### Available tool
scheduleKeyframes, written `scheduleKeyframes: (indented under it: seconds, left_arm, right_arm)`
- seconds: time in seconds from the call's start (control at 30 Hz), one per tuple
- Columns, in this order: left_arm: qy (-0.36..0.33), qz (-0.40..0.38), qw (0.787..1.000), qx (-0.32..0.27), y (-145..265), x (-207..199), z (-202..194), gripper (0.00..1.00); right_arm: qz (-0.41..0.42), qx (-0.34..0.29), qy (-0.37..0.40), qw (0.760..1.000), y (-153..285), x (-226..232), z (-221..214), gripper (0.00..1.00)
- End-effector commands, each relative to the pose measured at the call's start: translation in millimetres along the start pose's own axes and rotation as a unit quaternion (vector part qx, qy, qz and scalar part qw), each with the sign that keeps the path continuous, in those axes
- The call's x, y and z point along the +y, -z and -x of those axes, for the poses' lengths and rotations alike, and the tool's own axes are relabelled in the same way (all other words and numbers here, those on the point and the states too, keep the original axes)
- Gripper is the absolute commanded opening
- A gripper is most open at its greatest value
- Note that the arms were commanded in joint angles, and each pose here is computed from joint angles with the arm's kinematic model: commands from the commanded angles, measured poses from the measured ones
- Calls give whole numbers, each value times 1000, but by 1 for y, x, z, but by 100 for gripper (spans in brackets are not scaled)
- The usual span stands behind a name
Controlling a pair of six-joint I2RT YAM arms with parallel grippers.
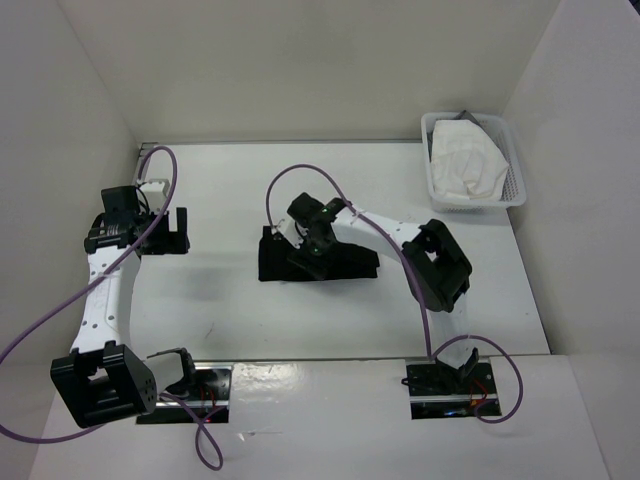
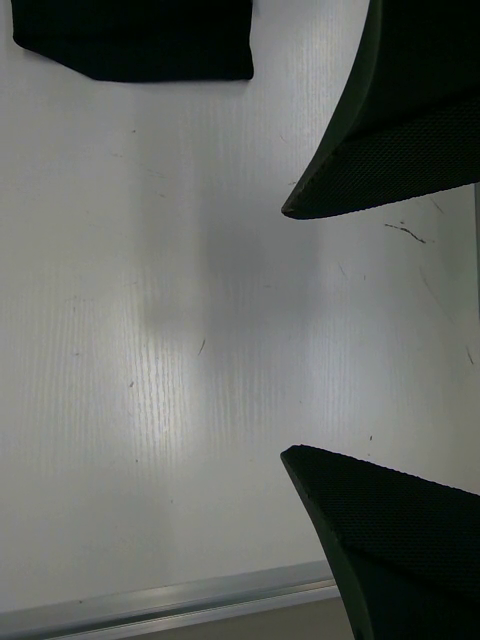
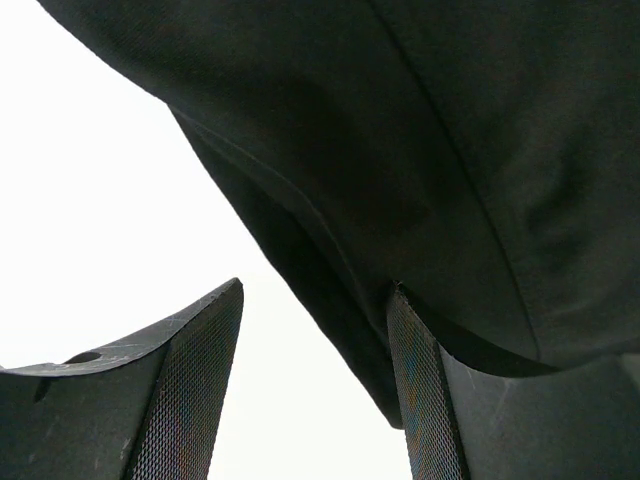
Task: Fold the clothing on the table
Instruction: Fold the skirt
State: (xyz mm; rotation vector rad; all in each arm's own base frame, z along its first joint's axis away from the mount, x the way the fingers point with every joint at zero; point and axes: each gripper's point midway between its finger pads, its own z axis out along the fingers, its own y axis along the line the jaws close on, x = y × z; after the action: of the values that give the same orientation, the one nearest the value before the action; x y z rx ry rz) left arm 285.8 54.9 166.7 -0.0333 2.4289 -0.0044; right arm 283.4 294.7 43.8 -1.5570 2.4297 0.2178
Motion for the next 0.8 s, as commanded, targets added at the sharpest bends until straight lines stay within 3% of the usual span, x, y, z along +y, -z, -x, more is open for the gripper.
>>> scheduleKeyframes:
  seconds: [0.0, 0.57, 0.77]
  left_arm:
    - [-4, -10, 1000, -9, -1, -2, 4, 100]
    - [-8, -14, 1000, -10, -1, -3, 4, 100]
    - [-8, -19, 1000, -11, -1, -5, 4, 100]
  right_arm:
    - [22, 3, 4, 1000, 5, 15, -3, 64]
    - [92, 63, -5, 994, -45, 49, -26, 64]
    - [92, 60, 5, 994, -40, 45, -14, 64]
